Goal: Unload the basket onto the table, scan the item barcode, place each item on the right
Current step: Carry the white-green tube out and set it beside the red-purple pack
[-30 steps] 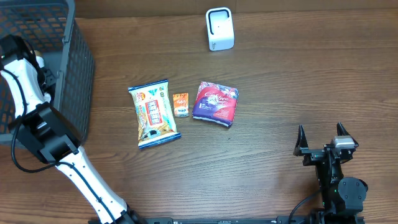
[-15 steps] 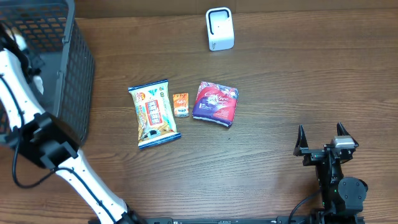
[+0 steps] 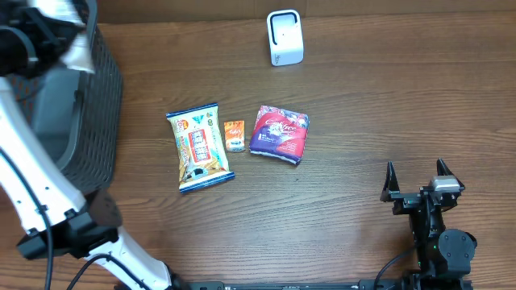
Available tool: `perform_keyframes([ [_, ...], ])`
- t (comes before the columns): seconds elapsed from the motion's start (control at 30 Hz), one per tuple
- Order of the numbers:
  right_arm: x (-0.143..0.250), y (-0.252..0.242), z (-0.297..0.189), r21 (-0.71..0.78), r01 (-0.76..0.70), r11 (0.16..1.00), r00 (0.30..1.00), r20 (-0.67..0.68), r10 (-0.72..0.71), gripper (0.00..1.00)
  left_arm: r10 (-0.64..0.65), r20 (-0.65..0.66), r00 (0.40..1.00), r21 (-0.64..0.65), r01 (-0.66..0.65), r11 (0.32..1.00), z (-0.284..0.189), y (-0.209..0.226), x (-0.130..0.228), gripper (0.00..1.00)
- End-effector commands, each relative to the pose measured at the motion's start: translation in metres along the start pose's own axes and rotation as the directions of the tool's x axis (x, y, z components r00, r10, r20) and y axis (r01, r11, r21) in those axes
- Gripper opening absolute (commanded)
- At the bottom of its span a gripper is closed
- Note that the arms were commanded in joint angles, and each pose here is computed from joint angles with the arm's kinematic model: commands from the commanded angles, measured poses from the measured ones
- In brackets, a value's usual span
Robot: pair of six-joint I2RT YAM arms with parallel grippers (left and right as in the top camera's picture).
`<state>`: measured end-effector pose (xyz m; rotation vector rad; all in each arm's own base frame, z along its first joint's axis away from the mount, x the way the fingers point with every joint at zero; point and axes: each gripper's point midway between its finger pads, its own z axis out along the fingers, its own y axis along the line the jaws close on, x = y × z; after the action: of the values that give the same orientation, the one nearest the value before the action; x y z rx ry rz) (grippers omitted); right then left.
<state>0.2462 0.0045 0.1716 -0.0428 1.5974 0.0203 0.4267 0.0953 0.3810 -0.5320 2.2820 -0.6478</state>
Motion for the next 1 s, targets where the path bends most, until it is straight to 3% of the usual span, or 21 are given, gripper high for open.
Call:
perform_keyframes([
  [0.0,0.001,0.0,0.0,0.002,0.005,1.0,1.0,0.005,-0.005,1.0,0.109,-0.126,0.986,0.119,-0.094,0.988,0.014,-0.058,0.042,0.04],
  [0.27,0.001,0.0,0.0,0.002,0.005,1.0,1.0,0.005,-0.005,1.0,0.24,-0.403,0.883,-0.056,-0.285,0.957,0.08,-0.088,0.136,0.04],
  [0.53,0.001,0.0,0.0,0.002,0.005,1.0,1.0,0.005,-0.005,1.0,0.136,-0.617,0.775,-0.299,-0.391,0.87,0.139,-0.062,0.231,0.04],
  [0.8,0.001,0.0,0.0,0.002,0.005,1.0,1.0,0.005,-0.005,1.0,0.019,-0.668,0.744,-0.38,-0.363,0.851,0.198,-0.015,0.297,0.04],
  [0.97,0.001,0.0,0.0,0.002,0.005,1.0,1.0,0.005,-0.005,1.0,-0.012,-0.687,0.727,-0.321,-0.288,0.902,0.228,-0.006,0.331,0.04],
])
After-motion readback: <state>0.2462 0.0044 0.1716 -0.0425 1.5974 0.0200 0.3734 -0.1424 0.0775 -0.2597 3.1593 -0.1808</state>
